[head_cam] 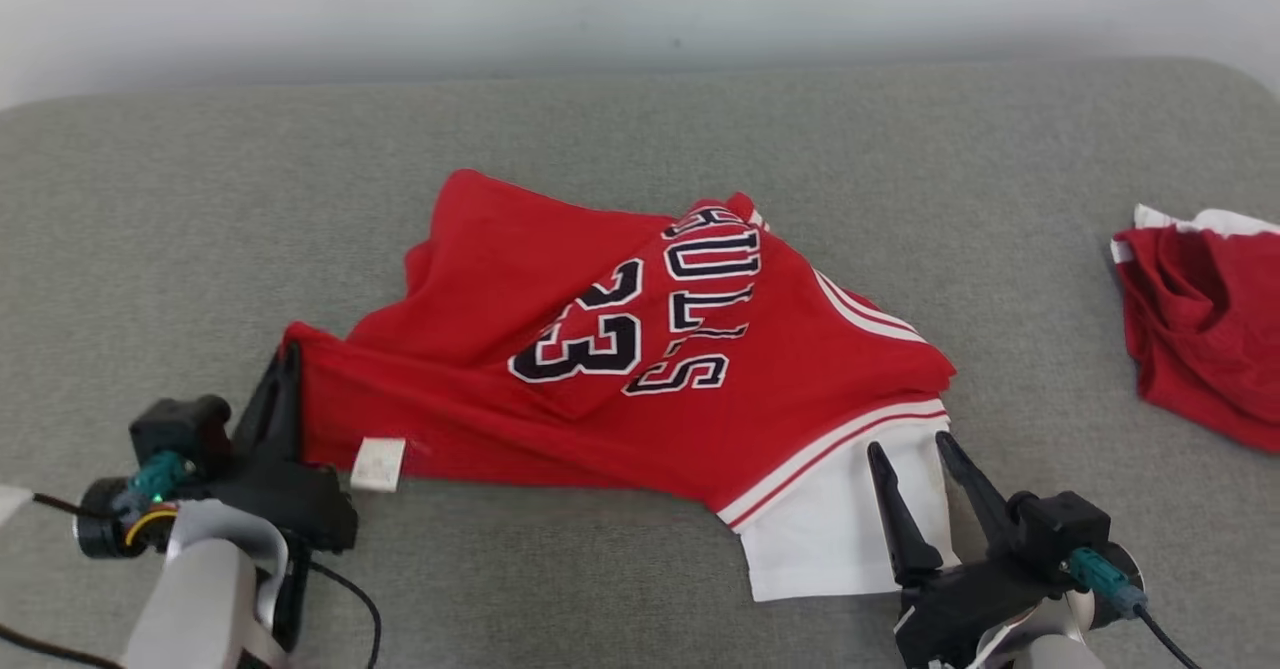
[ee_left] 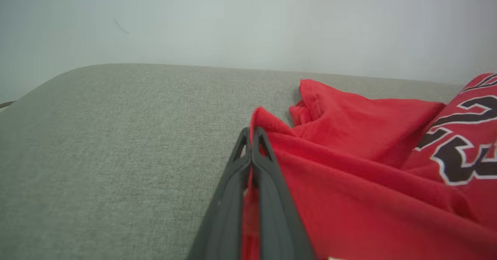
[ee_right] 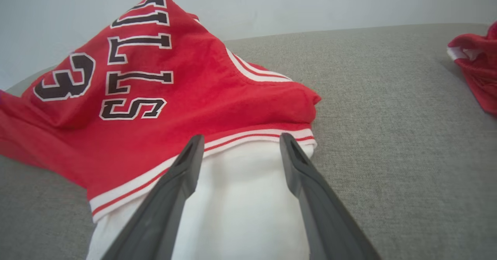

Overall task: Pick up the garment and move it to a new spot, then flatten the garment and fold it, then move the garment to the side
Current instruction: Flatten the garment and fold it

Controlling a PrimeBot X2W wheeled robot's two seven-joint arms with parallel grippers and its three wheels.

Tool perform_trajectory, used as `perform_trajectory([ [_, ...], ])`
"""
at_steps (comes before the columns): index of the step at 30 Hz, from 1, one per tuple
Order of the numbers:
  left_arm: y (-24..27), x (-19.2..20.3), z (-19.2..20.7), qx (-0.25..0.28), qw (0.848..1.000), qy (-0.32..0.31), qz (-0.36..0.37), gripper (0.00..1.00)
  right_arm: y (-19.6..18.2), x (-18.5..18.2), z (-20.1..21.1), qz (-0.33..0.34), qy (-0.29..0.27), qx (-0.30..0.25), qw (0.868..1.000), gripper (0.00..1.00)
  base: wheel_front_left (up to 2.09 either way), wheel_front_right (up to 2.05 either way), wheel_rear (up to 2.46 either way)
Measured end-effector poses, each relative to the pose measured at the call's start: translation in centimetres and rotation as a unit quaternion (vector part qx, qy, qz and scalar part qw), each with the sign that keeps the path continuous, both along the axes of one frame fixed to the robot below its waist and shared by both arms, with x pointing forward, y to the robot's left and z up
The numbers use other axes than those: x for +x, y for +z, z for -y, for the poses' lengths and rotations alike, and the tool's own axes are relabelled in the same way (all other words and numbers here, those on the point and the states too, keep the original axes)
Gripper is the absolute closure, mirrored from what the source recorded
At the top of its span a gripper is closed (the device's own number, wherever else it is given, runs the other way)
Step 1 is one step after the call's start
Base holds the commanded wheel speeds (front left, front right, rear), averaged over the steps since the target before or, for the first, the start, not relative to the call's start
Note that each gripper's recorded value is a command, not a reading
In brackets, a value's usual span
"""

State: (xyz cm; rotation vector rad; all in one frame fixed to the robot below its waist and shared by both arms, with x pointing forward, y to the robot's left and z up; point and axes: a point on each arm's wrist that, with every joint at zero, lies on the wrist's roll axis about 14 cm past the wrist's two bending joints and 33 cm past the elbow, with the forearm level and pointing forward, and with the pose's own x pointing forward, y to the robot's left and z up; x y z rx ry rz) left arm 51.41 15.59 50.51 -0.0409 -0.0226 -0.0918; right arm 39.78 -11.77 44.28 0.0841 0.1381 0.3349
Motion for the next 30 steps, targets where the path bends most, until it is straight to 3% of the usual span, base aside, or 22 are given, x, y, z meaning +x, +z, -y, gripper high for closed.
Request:
perform_trajectory([
  [8, -3.6, 2.7, 1.1, 0.004, 0.999, -0.004, -0.048, 1.00, -1.0, 0.1, 2.7, -0.014, -0.037, -0.009, 0.999, 0.00, 0.00, 0.00, 0.00],
  [9, -4.3, 2.8, 1.3, 0.003, 0.998, -0.007, -0.056, 0.94, -1.0, 0.2, 3.1, -0.014, -0.042, -0.011, 0.999, 0.00, 0.00, 0.00, 0.00],
  [10, -4.8, 2.9, 1.5, -0.002, 0.998, -0.006, -0.064, 0.80, -1.0, 0.2, 3.4, -0.014, -0.046, -0.012, 0.999, 0.00, 0.00, 0.00, 0.00],
  [11, -5.3, 3.0, 1.7, -0.008, 0.997, -0.006, -0.070, 0.54, -1.2, 0.1, 3.6, -0.017, -0.050, -0.012, 0.999, 0.00, 0.00, 0.00, 0.00],
  [12, -5.7, 3.1, 1.9, -0.009, 0.997, -0.008, -0.074, 0.00, -1.3, 0.0, 3.9, -0.020, -0.054, -0.013, 0.998, 0.00, 0.00, 0.00, 0.00],
  [19, -4.5, 3.2, 1.6, -0.022, 0.998, 0.006, -0.051, 0.00, -1.4, -0.2, 4.3, -0.021, -0.062, -0.013, 0.998, 0.00, 0.00, 0.00, 0.00],
  [30, -2.8, -1.0, -1.3, -0.031, 0.999, 0.029, -0.032, 0.00, -0.4, -0.3, 1.5, -0.007, -0.022, -0.004, 1.000, 0.00, 0.00, 0.00, 0.00],
])
